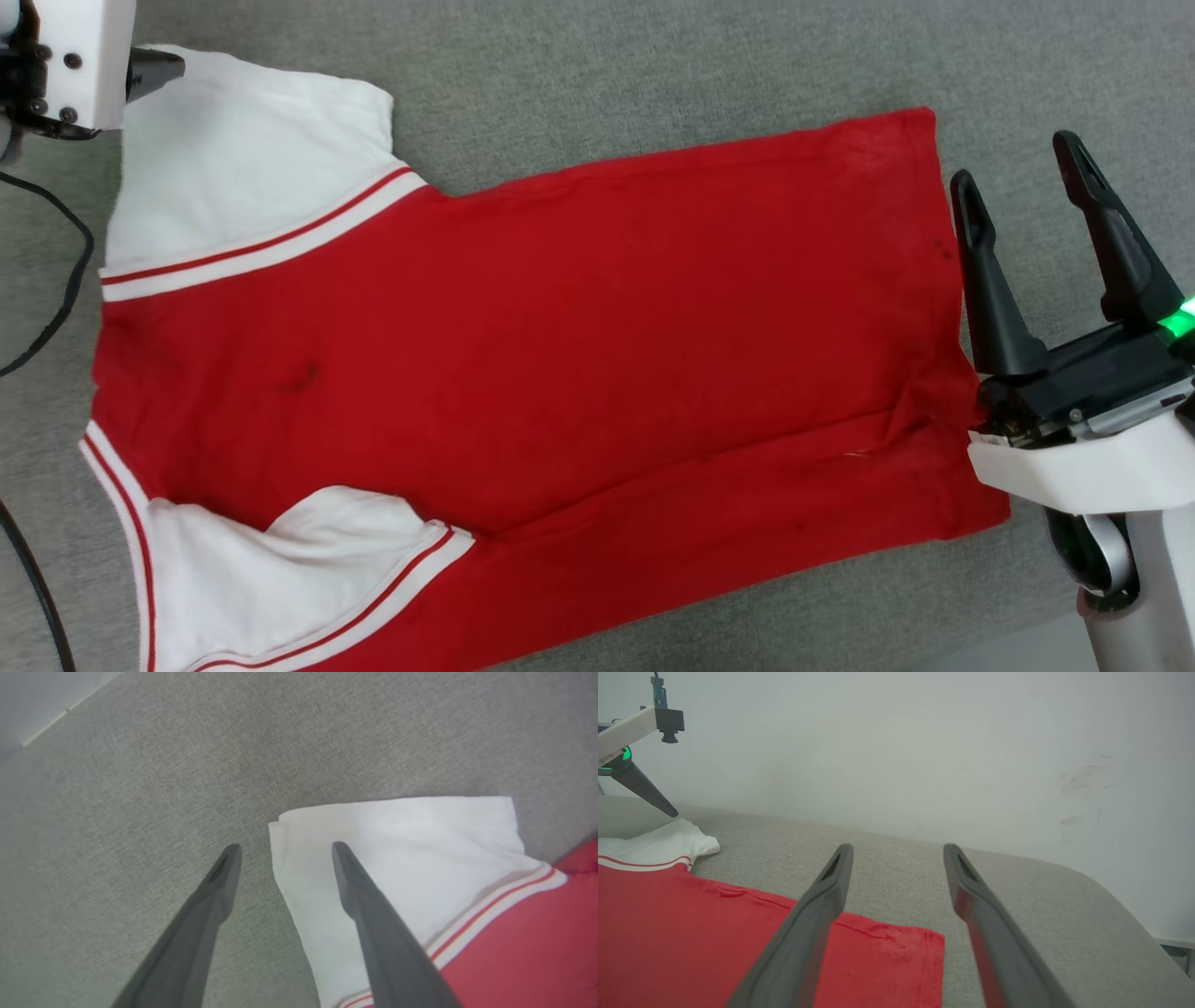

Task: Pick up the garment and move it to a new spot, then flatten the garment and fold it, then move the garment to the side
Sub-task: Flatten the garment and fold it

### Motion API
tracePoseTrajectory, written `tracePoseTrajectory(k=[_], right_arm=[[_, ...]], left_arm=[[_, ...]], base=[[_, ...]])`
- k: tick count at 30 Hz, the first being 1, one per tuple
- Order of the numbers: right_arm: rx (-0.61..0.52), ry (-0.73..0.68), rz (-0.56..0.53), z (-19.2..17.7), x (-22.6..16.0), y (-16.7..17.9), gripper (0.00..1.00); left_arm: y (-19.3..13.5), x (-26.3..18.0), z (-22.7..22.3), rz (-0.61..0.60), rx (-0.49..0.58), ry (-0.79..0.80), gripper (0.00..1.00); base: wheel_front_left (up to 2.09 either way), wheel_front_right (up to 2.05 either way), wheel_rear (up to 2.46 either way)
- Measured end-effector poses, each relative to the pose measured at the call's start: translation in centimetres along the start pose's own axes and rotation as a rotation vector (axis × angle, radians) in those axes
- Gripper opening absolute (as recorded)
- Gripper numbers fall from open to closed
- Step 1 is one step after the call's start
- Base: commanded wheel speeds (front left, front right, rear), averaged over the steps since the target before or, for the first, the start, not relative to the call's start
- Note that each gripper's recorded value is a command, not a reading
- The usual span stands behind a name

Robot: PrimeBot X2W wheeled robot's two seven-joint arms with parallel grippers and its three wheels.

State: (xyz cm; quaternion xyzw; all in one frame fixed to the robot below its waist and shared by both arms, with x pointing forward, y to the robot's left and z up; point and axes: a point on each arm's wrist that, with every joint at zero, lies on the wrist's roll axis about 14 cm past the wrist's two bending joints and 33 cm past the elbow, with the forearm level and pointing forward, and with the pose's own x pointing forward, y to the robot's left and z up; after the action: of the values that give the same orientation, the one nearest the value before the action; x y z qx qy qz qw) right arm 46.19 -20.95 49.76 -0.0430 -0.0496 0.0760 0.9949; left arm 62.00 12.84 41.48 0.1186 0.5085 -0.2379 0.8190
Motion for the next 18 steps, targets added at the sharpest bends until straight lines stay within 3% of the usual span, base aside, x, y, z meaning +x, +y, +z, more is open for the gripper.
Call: tracePoseTrajectory(k=[8,9,10,18], right_arm=[[-0.019,0.037,0.012,-1.5,0.5,0.0,1.00],[-0.020,0.037,0.011,-1.5,0.5,-0.1,1.00],[-0.023,0.032,0.009,-1.4,0.6,-0.2,1.00],[-0.094,-0.075,-0.013,2.4,2.1,-2.0,1.00]], left_arm=[[-0.4,3.2,-2.3,-0.024,0.025,0.109,1.00],[-0.4,3.1,-2.3,-0.024,0.026,0.106,0.43],[-0.4,3.1,-2.4,-0.024,0.026,0.105,0.00],[-1.0,1.4,-2.1,-0.035,0.038,0.047,0.00]], base=[[0.00,0.00,0.00],[0.00,0.00,0.00],[0.00,0.00,0.00],[0.00,0.00,0.00]])
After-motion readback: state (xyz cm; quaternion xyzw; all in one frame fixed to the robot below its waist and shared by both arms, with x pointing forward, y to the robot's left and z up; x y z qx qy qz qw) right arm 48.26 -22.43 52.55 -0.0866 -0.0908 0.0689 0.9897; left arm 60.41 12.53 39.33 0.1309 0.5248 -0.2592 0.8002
